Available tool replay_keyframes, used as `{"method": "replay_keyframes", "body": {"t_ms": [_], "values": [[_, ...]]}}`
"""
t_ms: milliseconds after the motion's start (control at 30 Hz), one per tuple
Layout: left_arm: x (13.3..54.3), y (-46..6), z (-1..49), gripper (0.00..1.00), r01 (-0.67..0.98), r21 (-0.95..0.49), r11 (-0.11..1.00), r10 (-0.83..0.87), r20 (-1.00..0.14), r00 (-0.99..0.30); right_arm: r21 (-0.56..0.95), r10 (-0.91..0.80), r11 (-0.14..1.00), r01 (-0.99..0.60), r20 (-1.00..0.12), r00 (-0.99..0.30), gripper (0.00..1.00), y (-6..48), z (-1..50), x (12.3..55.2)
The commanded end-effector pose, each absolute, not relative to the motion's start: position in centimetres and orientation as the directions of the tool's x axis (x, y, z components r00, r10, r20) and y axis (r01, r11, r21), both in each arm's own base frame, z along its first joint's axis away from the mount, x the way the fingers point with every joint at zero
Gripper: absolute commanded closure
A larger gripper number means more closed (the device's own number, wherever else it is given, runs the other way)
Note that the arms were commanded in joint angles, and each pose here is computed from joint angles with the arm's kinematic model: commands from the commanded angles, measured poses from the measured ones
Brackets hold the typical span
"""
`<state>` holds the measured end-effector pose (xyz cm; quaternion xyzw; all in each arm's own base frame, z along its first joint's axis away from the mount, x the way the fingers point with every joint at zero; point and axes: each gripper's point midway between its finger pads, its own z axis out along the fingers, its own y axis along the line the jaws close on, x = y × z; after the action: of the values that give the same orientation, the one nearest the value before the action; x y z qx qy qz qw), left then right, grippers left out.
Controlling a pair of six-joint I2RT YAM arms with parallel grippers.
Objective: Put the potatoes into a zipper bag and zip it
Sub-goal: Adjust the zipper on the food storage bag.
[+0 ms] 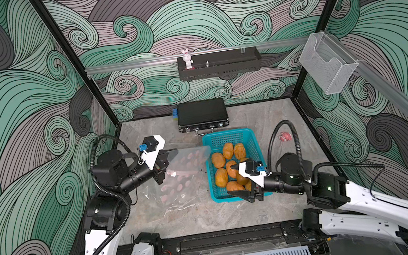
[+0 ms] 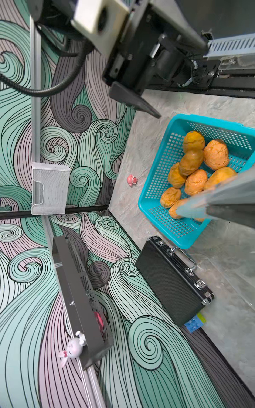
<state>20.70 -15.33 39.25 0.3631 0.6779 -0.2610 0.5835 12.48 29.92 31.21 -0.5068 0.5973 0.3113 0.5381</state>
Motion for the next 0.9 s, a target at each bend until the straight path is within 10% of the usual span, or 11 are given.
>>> {"method": "replay_keyframes", "body": {"t_ms": [0, 500, 867], "values": [[20.7, -15.0, 40.1, 1.0, 0.769, 0.0, 0.639, 0.149, -0.981, -0.123, -0.275, -0.166, 0.35, -0.895, -0.959, 0.23, 0.19, 32.1, 34.6, 13.3], [22.3, -14.1, 39.5, 1.0, 0.687, -0.091, 0.721, 0.114, -0.962, -0.247, -0.394, -0.145, 0.645, -0.655, -0.904, 0.401, 0.22, 39.2, 36.2, 17.7], [21.9, -14.6, 39.1, 1.0, 0.707, -0.107, 0.699, 0.121, -0.957, -0.265, -0.388, -0.163, 0.652, -0.651, -0.911, 0.379, 0.34, 39.0, 36.5, 18.4]]}}
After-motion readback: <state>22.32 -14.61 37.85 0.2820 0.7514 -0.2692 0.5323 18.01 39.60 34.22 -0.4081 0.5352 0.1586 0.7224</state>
